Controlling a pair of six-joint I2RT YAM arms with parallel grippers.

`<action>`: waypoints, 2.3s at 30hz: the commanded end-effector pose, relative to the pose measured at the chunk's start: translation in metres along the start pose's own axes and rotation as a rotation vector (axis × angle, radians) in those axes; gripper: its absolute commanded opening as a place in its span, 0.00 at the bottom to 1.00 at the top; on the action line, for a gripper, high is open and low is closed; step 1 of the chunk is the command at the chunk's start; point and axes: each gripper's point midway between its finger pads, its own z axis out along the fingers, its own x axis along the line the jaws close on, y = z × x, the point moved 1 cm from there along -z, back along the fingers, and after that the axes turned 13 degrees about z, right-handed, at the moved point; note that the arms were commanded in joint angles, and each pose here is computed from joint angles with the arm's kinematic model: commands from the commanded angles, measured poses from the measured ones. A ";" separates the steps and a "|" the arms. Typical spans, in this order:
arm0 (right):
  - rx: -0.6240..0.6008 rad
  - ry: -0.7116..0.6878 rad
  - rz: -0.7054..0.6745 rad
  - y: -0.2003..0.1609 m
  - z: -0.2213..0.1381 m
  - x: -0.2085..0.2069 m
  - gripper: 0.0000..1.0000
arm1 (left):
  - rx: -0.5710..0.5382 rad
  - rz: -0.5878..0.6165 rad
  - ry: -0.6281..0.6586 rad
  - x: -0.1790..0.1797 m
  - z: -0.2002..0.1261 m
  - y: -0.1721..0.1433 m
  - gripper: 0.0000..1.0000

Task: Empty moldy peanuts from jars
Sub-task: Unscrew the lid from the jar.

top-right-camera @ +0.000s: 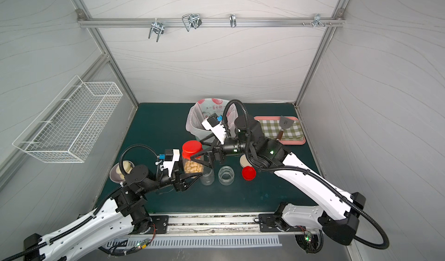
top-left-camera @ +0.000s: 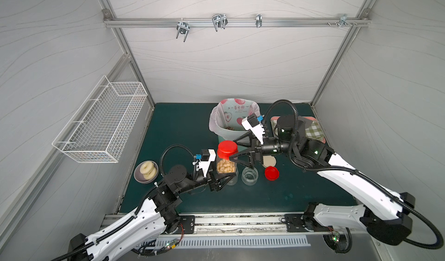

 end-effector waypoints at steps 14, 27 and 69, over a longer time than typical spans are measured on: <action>-0.117 -0.330 0.051 -0.001 -0.037 -0.033 0.90 | -0.043 0.045 0.174 0.025 -0.008 0.017 0.28; -0.195 -0.615 0.055 0.031 -0.024 -0.046 0.86 | 0.024 0.047 0.353 0.056 -0.010 -0.005 0.28; -0.126 -0.569 0.008 0.043 0.096 -0.040 0.77 | 0.017 0.054 0.413 0.063 -0.020 -0.008 0.28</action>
